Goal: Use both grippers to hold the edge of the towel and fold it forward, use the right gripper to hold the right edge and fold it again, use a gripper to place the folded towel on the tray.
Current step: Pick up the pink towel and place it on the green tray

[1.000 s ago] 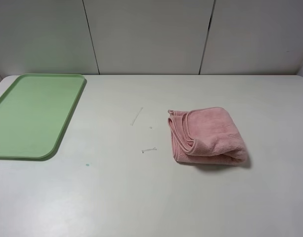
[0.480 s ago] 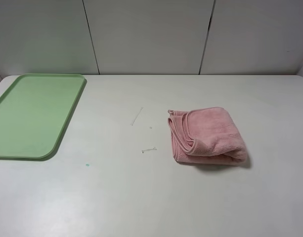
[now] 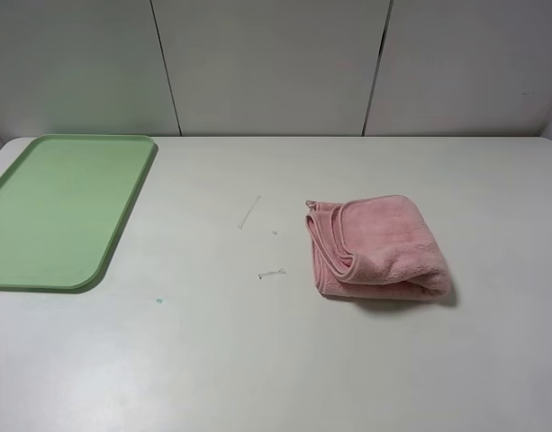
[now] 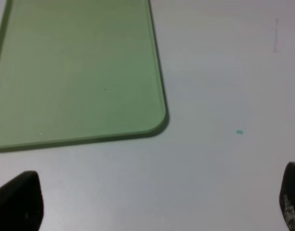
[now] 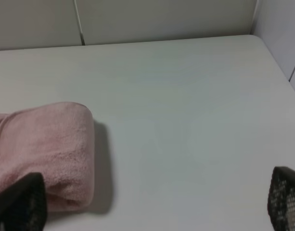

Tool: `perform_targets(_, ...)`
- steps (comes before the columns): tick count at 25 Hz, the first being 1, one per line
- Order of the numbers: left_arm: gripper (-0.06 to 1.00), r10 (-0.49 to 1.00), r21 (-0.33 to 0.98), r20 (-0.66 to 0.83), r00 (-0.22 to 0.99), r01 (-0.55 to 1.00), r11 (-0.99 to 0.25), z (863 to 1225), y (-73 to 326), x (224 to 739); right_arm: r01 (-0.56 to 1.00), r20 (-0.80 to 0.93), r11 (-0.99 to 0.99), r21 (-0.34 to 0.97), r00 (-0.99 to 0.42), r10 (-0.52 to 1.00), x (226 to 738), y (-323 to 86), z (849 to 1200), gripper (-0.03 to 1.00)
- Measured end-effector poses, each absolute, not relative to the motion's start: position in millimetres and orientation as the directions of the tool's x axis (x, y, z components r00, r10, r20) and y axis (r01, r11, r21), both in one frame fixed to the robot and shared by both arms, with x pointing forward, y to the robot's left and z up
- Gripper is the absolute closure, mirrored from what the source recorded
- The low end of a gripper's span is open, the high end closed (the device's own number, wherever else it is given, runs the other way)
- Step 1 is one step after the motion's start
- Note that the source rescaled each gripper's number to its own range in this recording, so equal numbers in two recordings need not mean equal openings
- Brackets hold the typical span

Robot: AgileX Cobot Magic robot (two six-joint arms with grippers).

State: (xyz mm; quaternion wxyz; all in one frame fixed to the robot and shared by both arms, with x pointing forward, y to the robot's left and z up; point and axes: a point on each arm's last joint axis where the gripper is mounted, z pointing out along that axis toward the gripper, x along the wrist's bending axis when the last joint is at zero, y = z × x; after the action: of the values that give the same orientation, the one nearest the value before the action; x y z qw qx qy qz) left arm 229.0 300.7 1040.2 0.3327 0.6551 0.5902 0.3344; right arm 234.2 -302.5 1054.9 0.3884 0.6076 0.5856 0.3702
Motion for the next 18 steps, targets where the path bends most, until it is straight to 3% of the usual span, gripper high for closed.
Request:
perform_targets(12, -0.05, 0.996, 0.832, 0.044, 0.079, 0.549, -0.080, 1041, 301, 229, 0.424, -0.005, -0.013, 0.906, 0.040, 0.999, 234, -302, 1055, -0.03)
perform_targets(18, -0.05, 0.998, 0.803, -0.027, 0.063, 0.596, -0.016, 1054, 298, 240, 0.424, -0.005, -0.013, 0.906, 0.040, 0.999, 234, -302, 1055, -0.03)
